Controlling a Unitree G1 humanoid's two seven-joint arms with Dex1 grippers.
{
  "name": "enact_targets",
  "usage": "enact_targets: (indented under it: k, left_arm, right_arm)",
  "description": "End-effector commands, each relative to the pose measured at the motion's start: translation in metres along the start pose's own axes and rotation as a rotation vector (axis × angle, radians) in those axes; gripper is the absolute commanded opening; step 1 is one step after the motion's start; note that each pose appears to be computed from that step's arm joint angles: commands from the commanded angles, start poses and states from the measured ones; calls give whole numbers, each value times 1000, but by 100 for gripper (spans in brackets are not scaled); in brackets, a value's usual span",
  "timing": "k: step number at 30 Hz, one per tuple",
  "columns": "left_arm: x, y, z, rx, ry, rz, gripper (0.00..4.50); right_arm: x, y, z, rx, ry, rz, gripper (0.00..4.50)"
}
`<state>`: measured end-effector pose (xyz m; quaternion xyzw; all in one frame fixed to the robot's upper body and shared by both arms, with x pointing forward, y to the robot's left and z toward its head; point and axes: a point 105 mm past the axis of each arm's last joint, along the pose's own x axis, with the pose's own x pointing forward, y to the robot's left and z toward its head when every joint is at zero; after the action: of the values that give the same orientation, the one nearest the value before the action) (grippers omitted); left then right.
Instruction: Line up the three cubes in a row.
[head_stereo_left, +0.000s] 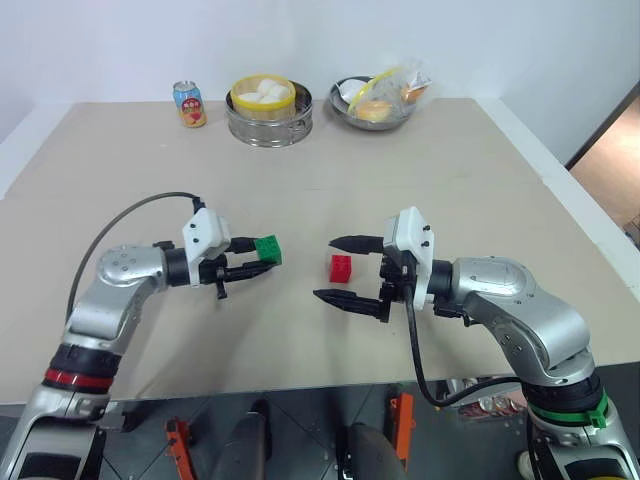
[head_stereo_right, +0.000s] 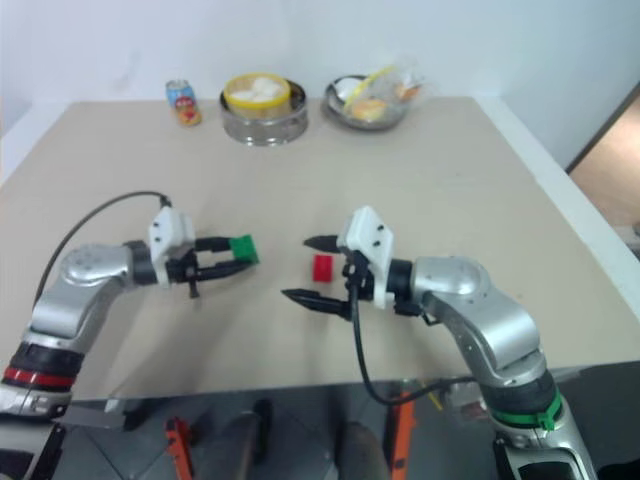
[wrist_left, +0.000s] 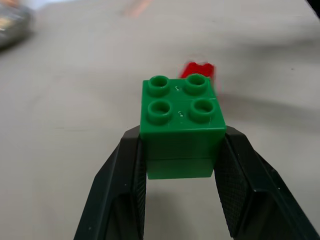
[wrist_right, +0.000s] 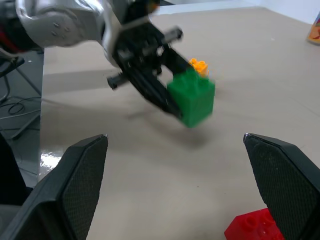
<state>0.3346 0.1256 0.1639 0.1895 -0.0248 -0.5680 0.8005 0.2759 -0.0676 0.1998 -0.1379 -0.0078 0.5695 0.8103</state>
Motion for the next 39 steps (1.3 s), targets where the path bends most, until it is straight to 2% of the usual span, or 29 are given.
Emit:
enact_targets:
  k: [1,6,17,39]
  left_arm:
    - [8,5,-4,9,7,-81,130]
    - [15,5,-13,32,35,-174,130]
    - [37,11,-11,55,17,-227,130]
    - [49,18,-22,70,54,-182,130]
  right_arm:
    - [-1,6,13,-45,-43,-15,450]
    - [-2,8,12,-49,-40,-32,450]
    - [-4,11,12,-51,-34,-59,450]
    - [-4,10,10,-39,-28,-70,450]
